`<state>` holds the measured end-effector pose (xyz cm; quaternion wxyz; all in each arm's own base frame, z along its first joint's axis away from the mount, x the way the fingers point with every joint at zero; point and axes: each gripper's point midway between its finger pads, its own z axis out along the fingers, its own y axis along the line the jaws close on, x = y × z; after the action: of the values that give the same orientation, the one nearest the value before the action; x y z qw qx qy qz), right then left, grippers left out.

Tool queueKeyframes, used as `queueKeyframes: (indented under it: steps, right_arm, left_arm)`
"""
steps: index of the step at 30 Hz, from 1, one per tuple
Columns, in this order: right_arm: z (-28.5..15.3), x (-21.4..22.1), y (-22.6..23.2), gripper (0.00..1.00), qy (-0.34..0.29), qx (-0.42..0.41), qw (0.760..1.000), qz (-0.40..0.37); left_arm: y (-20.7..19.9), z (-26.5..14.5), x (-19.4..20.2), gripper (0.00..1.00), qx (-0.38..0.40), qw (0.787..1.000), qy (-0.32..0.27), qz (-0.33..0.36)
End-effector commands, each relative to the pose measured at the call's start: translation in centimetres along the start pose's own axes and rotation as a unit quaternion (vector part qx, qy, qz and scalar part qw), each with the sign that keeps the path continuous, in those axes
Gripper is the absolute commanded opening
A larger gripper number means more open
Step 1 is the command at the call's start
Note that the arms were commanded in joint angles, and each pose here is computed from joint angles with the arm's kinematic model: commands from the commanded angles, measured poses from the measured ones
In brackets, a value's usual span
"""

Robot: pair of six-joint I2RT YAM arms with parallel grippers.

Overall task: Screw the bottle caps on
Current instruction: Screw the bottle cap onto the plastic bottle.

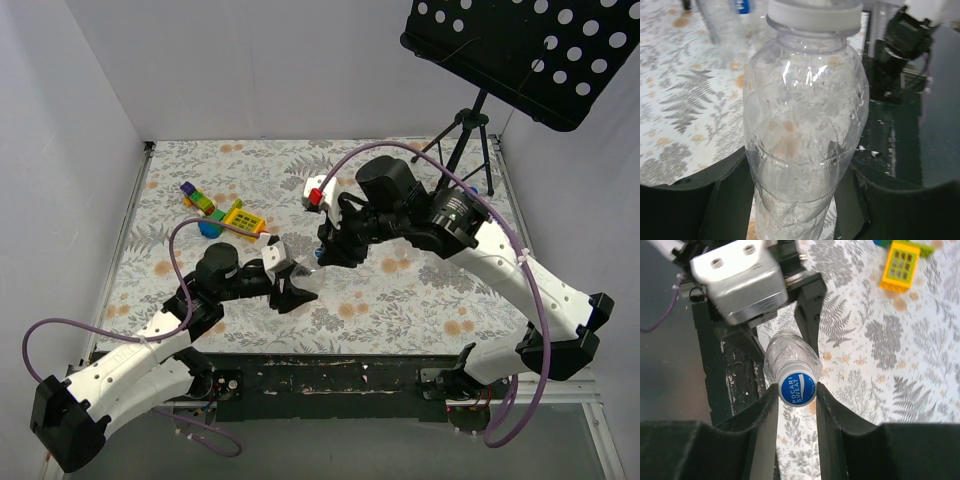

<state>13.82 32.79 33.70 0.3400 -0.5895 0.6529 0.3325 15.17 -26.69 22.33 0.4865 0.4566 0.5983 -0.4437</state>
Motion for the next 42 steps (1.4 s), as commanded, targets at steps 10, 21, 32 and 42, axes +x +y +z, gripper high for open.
queueKeyframes:
  steps: [10,21,32,42]
  right_arm:
    - [4.2,5.5,-3.4,0.01,0.086,0.140,0.943,0.290]
    - [-0.8,0.2,-2.1,0.69,-0.054,0.119,0.970,0.203]
    - [-6.3,-1.5,-0.3,0.80,-0.168,0.074,0.981,-0.055]
    - [-6.3,-2.9,2.3,0.82,-0.208,-0.014,0.966,-0.154]
  left_arm:
    - [9.4,-2.1,-8.3,0.28,-0.315,0.940,-0.117,0.054]
    - [7.5,-0.8,-5.4,0.26,-0.259,0.963,-0.079,0.014]
    - [0.6,2.1,-4.6,0.24,-0.004,0.999,-0.050,-0.016]
    - [-2.6,1.7,-4.6,0.25,0.091,0.994,-0.057,0.009]
